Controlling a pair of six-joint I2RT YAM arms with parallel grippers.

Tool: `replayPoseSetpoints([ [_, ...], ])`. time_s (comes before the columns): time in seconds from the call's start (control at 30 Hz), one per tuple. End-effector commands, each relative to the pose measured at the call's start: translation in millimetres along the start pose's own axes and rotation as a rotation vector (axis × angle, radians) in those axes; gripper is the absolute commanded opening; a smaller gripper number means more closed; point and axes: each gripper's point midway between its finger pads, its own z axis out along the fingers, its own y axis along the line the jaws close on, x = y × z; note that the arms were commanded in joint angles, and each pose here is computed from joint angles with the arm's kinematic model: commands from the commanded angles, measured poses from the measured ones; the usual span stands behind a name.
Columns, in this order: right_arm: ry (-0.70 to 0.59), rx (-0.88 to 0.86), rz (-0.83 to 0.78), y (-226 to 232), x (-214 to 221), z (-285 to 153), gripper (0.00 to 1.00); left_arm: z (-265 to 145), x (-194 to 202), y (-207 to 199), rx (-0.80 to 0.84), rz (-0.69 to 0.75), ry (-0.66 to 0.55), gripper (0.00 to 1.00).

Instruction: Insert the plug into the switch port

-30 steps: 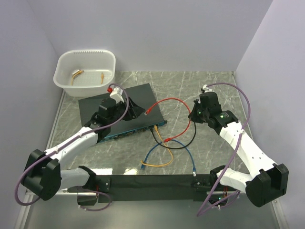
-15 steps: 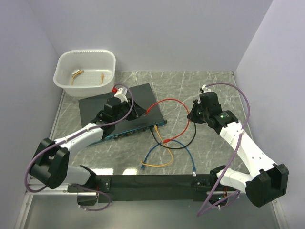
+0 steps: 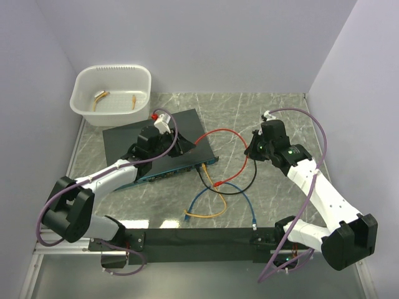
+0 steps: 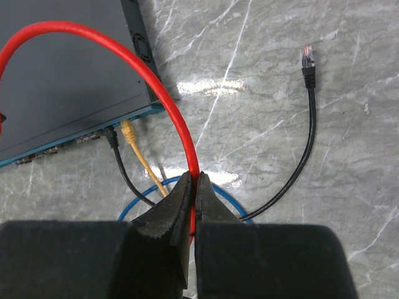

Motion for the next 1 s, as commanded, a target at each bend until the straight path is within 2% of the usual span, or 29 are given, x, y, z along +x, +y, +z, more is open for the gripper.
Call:
replayPoseSetpoints([
  [0.0, -0.068, -0.053, -0.005, 13.5, -17.6, -8.3, 0.00, -5.0, -9.4, -26.8, 0.101, 0.019, -0.024, 0.34],
  [0.2, -0.070, -0.055, -0.003, 13.3, -17.5, -7.1, 0.00, -11.4, -6.1, -33.2, 0.136, 0.024, -0.018, 0.23],
  [0.4, -0.063, -0.061, -0.002, 14.0, -15.2, -5.0, 0.00, -18.4, -4.0, -37.9, 0.152, 0.039, -0.009, 0.03],
  [0.53, -0.047, -0.078, -0.015, 16.8, -13.0, -3.6, 0.01, -26.4, -8.1, -43.2, 0.142, 0.071, -0.008, 0.00],
  [0.57, -0.034, -0.080, -0.020, 17.2, -11.1, -2.1, 0.10, -28.3, -9.2, -43.3, 0.132, 0.100, -0.007, 0.01],
  [0.6, -0.020, -0.082, -0.042, 17.8, -8.6, -1.5, 0.38, -30.1, -14.8, -40.7, 0.099, 0.115, -0.026, 0.00],
  [0.63, -0.023, -0.082, -0.052, 21.0, -12.4, -3.6, 0.52, -36.5, -17.2, -41.4, 0.062, 0.126, -0.016, 0.01],
  [0.73, -0.037, -0.086, -0.089, 32.3, -19.8, -11.6, 0.75, -47.8, -37.1, -39.2, -0.038, 0.205, -0.061, 0.00],
  [0.77, -0.055, -0.107, -0.098, 39.3, -24.9, -17.8, 0.78, -56.8, -34.7, -33.7, -0.083, 0.234, -0.037, 0.01],
  [0.8, -0.076, -0.170, -0.118, 58.0, -31.6, -27.3, 0.81, -64.8, -47.4, -43.2, -0.085, 0.279, -0.067, 0.00],
  [0.97, -0.120, -0.496, -0.216, 141.8, -44.2, -74.0, 0.85, -94.8, -57.9, -61.0, -0.102, 0.403, -0.043, 0.01],
])
